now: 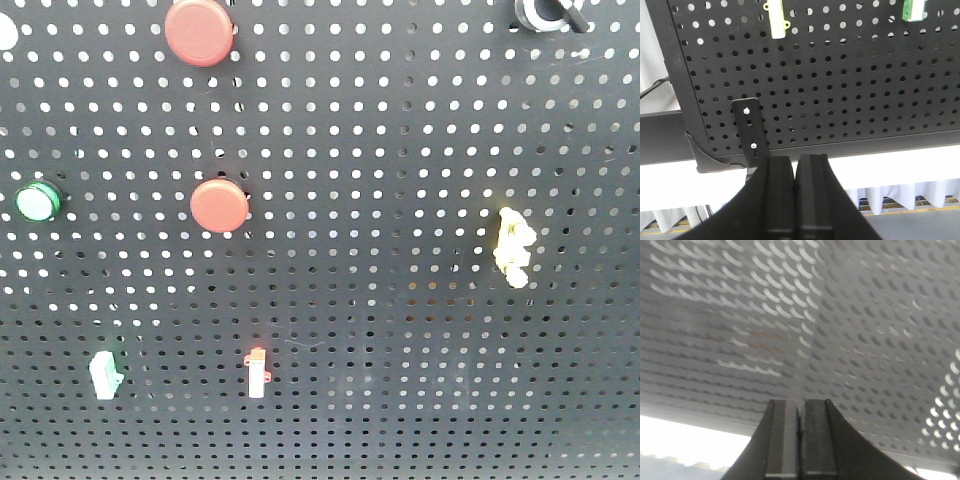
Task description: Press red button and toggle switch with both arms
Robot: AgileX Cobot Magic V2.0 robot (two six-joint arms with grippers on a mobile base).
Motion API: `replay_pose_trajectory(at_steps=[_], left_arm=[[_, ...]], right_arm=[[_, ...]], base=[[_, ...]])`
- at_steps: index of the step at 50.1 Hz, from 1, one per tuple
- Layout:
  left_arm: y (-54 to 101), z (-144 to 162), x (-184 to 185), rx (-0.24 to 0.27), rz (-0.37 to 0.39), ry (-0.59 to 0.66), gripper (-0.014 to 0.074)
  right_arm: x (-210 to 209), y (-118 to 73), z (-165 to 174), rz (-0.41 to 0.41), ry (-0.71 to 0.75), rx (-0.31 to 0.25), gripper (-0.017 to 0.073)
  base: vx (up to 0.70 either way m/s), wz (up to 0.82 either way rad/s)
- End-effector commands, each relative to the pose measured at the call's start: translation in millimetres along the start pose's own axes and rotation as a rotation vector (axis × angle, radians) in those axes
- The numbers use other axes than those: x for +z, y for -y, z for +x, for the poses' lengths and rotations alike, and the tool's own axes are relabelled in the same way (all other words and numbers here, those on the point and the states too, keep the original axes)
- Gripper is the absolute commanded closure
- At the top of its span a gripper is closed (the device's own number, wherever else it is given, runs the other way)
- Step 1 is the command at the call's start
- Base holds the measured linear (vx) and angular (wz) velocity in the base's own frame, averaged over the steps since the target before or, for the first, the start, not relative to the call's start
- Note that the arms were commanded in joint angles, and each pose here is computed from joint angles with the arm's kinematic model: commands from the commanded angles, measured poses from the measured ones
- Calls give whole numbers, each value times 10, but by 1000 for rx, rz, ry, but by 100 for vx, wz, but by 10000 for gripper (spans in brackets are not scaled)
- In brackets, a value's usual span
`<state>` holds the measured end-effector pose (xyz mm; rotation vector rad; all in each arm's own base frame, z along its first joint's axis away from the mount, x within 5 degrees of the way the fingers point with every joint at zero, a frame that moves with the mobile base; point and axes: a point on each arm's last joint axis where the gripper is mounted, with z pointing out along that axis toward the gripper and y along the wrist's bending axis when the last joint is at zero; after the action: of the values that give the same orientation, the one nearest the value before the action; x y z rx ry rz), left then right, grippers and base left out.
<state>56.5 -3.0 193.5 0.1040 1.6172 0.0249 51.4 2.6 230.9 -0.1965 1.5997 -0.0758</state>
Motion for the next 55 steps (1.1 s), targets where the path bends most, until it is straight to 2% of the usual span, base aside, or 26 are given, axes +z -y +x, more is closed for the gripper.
replay_pose_trajectory(at_steps=[1, 5, 7, 11, 22, 55], left_arm=[[0, 44, 5, -8, -7, 52, 592], [0, 44, 5, -8, -7, 52, 592], [0, 44, 5, -8, -7, 52, 592], [0, 44, 5, -8, -7, 52, 592], [0, 44, 5, -8, -7, 52, 592], [0, 44, 5, -8, -7, 52, 592]], right_arm=[[64, -46, 145, -8, 81, 71, 562], [77, -83, 333, -18, 55, 164, 562], [67, -90, 365, -22, 38, 185, 562], [63, -91, 403, -15, -9, 179, 562], [60, -23, 410, 104, -15, 160, 562], [60, -24, 414, 104, -16, 159, 562]], base=[[0, 0], [0, 0], [0, 0], [0, 0], [0, 0], [0, 0]])
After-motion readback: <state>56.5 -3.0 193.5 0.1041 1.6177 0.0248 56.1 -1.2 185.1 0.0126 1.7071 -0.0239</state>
